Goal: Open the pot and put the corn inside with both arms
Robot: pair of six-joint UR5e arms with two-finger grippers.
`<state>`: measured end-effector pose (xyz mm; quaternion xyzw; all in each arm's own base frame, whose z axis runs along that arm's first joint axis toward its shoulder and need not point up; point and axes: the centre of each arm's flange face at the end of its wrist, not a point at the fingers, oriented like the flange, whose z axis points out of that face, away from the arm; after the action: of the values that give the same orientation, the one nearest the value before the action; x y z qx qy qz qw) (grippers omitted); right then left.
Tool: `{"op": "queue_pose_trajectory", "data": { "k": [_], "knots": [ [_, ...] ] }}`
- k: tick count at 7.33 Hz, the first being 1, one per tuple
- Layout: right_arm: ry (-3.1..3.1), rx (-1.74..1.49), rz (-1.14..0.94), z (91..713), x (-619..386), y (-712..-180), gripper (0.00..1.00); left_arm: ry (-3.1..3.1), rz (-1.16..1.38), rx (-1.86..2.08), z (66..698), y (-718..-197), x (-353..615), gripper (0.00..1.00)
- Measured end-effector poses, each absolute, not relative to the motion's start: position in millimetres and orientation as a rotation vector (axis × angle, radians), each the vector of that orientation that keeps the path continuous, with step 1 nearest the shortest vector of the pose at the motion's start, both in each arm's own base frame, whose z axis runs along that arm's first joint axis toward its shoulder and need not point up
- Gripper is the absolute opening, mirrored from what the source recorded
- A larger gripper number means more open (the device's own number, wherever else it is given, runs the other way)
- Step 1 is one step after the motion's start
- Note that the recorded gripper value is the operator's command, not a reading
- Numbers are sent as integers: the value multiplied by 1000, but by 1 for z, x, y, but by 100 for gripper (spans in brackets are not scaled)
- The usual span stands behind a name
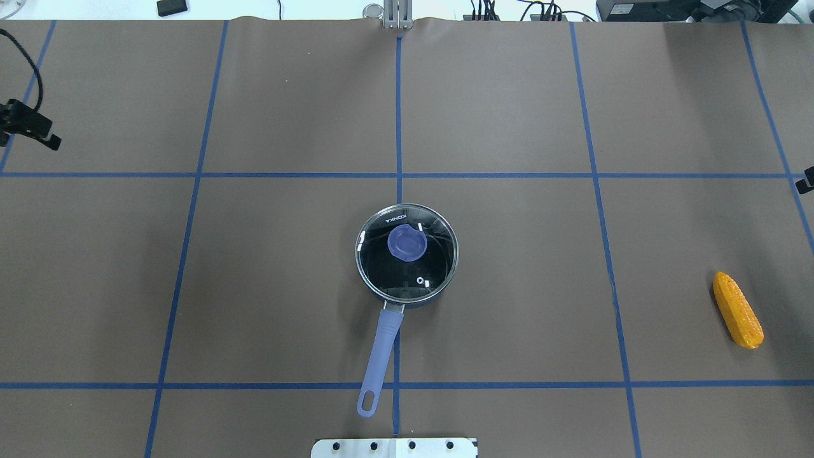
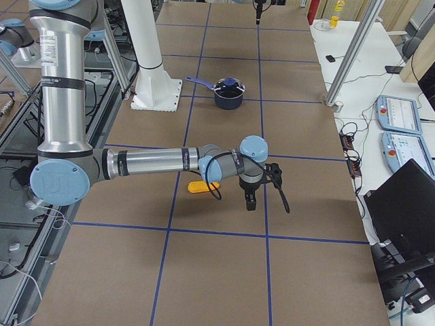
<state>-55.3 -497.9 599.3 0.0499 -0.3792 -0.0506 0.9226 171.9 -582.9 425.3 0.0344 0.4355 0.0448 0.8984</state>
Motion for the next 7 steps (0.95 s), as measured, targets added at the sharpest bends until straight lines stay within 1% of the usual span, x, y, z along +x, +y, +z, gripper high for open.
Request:
{"op": "queue_pose_trajectory", "data": {
  "k": [2, 3, 4, 7],
  "knots": [
    [-789, 129, -132, 581, -64, -499, 100, 920, 107, 53, 324, -585, 220, 100],
    [-794, 139, -149, 572, -70, -498, 100, 931, 92, 45, 283, -578, 247, 100],
    [-801, 132, -160, 571, -76, -494, 100, 923, 97, 46, 253, -565, 285, 100],
    [-809, 89, -184, 582, -91, -474, 100, 898, 131, 54, 193, -519, 386, 100]
  ]
}}
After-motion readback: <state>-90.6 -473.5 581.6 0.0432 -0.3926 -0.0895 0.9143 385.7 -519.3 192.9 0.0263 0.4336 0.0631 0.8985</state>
